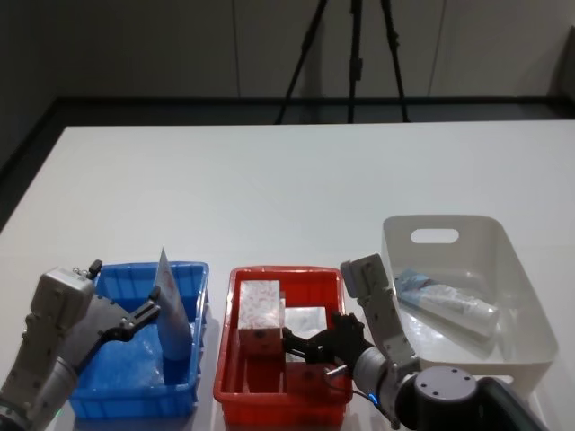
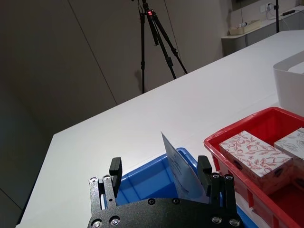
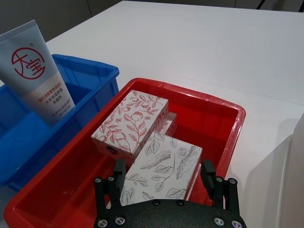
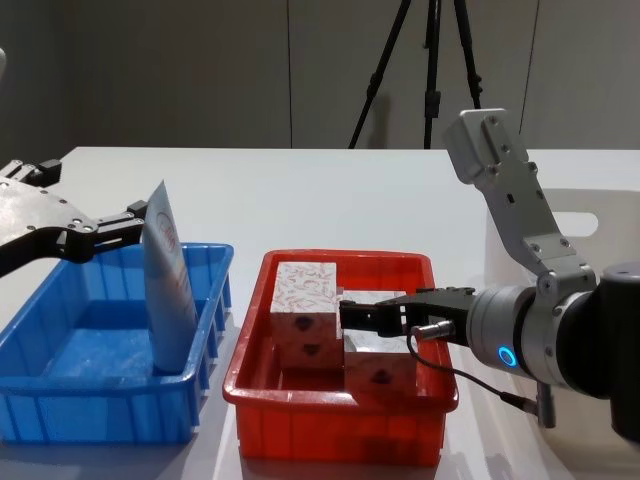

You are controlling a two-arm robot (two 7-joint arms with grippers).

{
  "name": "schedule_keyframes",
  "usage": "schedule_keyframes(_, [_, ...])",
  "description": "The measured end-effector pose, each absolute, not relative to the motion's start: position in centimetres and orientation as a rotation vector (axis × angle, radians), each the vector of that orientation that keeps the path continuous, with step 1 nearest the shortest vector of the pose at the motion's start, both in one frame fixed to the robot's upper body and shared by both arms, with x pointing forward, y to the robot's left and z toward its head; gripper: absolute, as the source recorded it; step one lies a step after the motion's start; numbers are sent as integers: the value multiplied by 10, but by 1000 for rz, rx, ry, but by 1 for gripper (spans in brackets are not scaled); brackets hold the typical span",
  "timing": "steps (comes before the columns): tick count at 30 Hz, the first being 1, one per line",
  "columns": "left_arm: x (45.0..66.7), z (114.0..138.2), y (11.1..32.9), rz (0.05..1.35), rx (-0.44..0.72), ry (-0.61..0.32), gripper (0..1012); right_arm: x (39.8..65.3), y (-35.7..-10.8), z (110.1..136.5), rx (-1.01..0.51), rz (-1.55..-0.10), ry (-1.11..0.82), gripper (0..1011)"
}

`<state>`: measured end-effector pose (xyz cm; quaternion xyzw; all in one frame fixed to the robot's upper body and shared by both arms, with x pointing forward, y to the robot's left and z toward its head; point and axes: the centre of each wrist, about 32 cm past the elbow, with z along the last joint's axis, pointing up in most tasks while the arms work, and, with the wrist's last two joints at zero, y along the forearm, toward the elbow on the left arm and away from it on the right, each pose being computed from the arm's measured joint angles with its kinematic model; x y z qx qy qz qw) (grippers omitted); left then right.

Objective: Bimanual collaborative sorting of washing and personal care products

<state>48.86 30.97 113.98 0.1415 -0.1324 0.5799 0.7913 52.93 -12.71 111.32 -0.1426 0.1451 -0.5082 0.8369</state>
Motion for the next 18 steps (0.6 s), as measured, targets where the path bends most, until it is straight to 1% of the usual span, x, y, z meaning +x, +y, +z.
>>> schedule_keyframes(18, [489,1140,310,1248,304,-285,1001,533,-118,1112,-315,-1082,337,1001])
